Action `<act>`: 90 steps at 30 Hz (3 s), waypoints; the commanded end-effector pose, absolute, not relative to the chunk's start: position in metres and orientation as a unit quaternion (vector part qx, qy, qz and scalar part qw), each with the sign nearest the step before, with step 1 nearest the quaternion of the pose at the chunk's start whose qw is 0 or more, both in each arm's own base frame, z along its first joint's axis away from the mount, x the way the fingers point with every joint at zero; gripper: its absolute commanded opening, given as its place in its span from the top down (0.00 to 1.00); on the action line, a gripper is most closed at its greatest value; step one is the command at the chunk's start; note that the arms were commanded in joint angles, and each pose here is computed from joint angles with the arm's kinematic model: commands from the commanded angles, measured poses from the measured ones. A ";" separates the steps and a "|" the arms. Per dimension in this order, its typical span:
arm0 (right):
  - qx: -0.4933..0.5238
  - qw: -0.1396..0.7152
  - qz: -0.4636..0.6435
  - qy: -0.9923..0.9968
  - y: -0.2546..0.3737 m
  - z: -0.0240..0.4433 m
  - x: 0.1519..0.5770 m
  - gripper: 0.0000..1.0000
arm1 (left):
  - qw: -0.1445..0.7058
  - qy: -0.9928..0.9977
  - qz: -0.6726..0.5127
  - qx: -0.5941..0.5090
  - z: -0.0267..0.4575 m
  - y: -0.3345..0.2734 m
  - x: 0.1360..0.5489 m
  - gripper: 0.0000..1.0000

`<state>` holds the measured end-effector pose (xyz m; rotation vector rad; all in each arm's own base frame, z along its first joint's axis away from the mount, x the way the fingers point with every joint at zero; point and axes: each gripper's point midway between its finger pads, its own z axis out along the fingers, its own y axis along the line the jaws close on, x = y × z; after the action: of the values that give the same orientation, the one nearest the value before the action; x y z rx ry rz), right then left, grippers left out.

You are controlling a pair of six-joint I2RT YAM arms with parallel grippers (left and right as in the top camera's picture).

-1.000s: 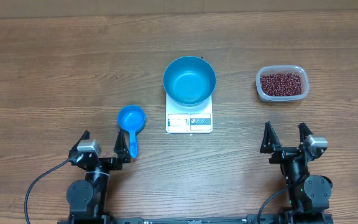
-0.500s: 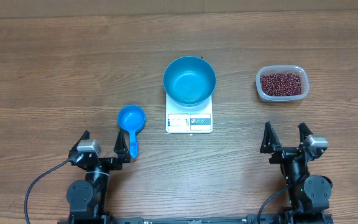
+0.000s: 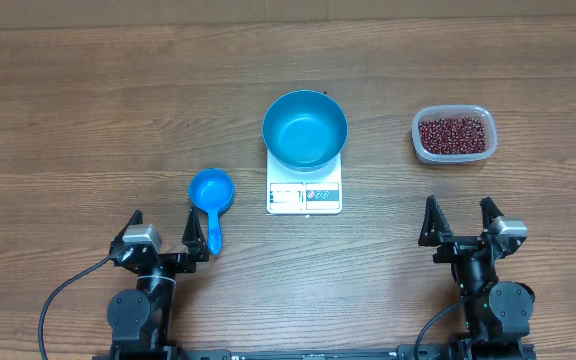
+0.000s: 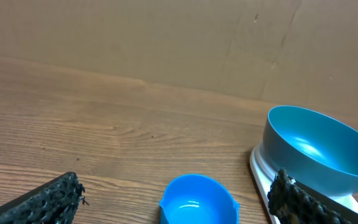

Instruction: Scoop item into bowl and weigh 150g on scale

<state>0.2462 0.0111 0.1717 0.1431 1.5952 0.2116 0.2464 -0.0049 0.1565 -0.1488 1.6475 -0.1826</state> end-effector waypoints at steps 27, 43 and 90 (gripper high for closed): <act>0.064 0.694 0.090 0.712 0.010 0.170 0.246 0.00 | 0.617 0.779 -0.115 0.007 0.222 -0.031 0.257 0.00; 0.064 0.694 0.090 0.712 0.010 0.170 0.246 0.00 | 0.370 0.884 -0.283 0.050 0.201 -0.090 0.282 0.01; 0.064 0.694 0.090 0.712 0.010 0.170 0.246 0.00 | 0.087 0.991 -0.033 0.094 0.053 -0.021 0.369 0.46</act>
<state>0.2462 0.0111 0.1717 0.1434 1.5952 0.2113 0.3645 -0.0243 0.0626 0.2472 2.9357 -0.1293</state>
